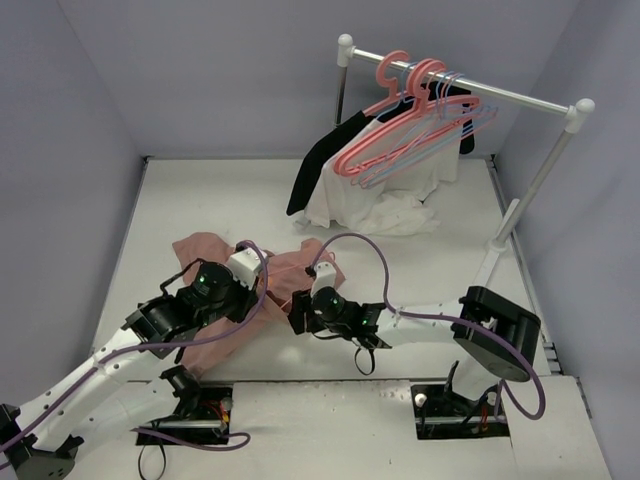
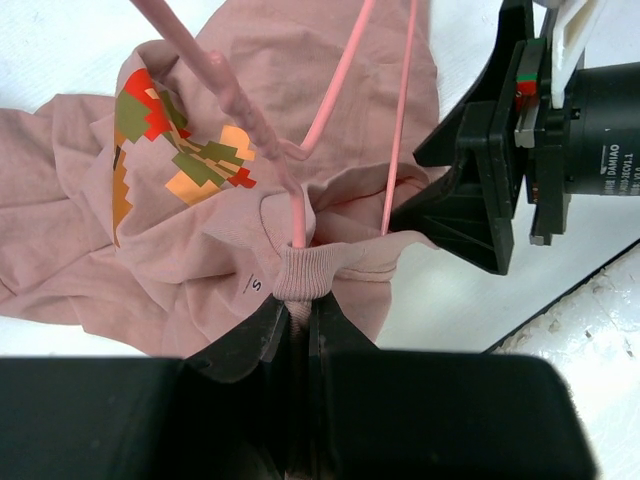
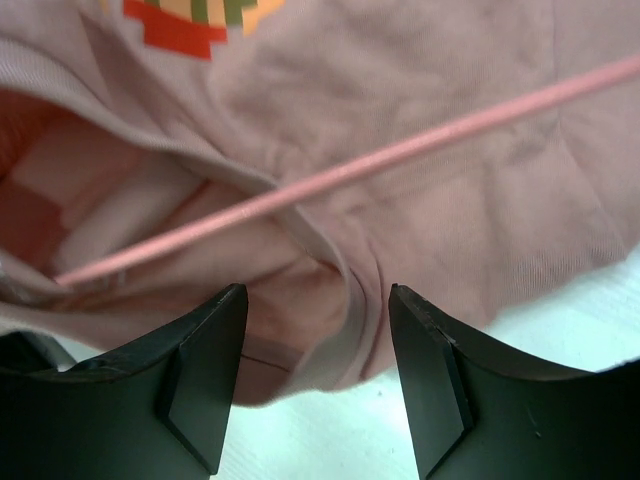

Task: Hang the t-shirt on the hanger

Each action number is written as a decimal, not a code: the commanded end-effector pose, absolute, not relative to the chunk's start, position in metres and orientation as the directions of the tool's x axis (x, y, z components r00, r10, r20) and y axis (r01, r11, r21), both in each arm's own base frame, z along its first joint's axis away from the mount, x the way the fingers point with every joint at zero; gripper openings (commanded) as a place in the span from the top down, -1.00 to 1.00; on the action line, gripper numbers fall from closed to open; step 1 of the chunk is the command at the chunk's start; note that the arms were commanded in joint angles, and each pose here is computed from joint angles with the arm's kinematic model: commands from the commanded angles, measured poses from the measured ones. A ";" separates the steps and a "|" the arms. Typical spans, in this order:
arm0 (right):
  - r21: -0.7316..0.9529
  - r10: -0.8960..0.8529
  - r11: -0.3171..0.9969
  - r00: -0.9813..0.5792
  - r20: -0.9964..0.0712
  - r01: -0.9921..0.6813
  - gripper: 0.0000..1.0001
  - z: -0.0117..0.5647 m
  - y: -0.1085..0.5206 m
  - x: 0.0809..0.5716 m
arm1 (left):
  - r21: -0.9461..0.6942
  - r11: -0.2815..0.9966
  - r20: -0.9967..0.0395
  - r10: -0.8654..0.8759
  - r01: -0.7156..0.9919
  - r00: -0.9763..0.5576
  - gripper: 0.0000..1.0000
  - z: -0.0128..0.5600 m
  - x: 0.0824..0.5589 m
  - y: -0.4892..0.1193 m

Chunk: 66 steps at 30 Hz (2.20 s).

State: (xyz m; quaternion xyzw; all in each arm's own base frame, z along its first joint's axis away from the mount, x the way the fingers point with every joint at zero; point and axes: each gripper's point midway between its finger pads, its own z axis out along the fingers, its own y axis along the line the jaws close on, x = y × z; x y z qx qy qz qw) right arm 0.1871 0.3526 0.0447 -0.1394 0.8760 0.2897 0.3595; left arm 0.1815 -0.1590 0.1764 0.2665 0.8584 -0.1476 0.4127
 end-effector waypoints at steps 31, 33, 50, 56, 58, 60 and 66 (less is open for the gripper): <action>0.221 0.015 0.909 -0.503 -0.864 -0.353 1.00 0.167 0.228 0.274 | 0.231 0.607 -0.884 0.457 0.760 -0.096 1.00 0.274 0.157 -0.143; 0.212 0.016 0.913 -0.491 -0.871 -0.347 1.00 0.173 0.221 0.279 | 0.239 0.595 -0.873 0.478 0.768 -0.098 1.00 0.271 0.156 -0.141; 0.164 -0.038 0.853 -0.372 -0.927 -0.496 0.98 0.275 0.232 0.295 | 0.333 0.621 -0.802 0.583 0.709 -0.134 1.00 0.284 0.203 -0.154; 0.141 -0.056 0.781 -0.293 -0.955 -0.608 0.96 0.334 0.288 0.300 | 0.347 0.582 -0.852 0.523 0.736 -0.011 1.00 0.334 0.210 -0.178; 0.115 -0.078 0.756 -0.263 -0.961 -0.645 0.95 0.346 0.310 0.294 | 0.341 0.553 -0.862 0.507 0.760 0.018 1.00 0.341 0.206 -0.186; 0.071 -0.116 0.748 -0.236 -0.965 -0.660 0.95 0.352 0.325 0.299 | 0.332 0.519 -0.872 0.487 0.787 0.048 1.00 0.346 0.198 -0.191; 0.043 -0.165 0.687 -0.214 -0.963 -0.725 0.94 0.355 0.354 0.283 | 0.354 0.570 -0.885 0.460 0.742 0.069 1.00 0.350 0.187 -0.167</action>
